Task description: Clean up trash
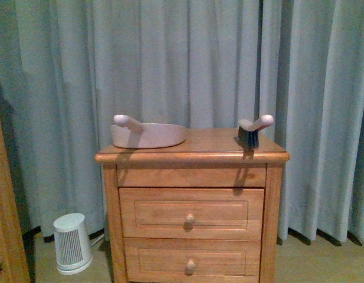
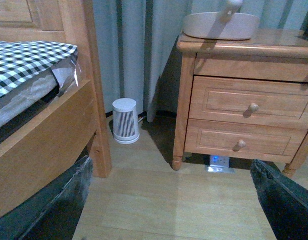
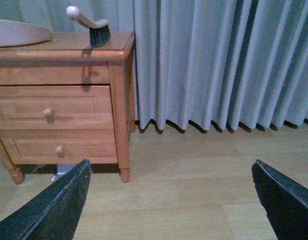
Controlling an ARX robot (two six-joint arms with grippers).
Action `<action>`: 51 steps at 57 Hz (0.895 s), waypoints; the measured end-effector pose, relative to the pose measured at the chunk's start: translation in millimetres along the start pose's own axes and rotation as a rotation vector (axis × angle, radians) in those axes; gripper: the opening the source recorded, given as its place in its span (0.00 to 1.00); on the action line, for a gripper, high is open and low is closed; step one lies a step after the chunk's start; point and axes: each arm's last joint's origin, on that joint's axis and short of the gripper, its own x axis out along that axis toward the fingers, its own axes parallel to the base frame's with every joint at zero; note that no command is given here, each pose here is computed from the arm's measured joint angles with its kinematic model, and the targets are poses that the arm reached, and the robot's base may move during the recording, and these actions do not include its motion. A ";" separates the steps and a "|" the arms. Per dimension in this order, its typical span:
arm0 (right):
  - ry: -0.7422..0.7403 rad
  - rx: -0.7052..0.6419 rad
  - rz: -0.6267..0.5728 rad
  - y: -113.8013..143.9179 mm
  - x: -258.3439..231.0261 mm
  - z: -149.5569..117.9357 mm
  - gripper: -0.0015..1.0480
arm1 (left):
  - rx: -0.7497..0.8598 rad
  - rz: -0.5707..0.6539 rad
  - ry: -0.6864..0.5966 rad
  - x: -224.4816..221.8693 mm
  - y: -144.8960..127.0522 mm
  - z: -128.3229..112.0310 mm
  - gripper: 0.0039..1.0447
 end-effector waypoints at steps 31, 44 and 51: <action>0.000 0.000 0.000 0.0 0.0 0.0 0.93 | 0.000 0.000 0.000 0.0 0.0 0.0 0.93; 0.000 0.000 0.000 0.0 0.0 0.0 0.93 | 0.000 0.000 0.000 0.0 0.0 0.0 0.93; 0.000 0.000 0.000 0.0 0.0 0.0 0.93 | 0.000 0.000 0.000 0.0 0.0 0.0 0.93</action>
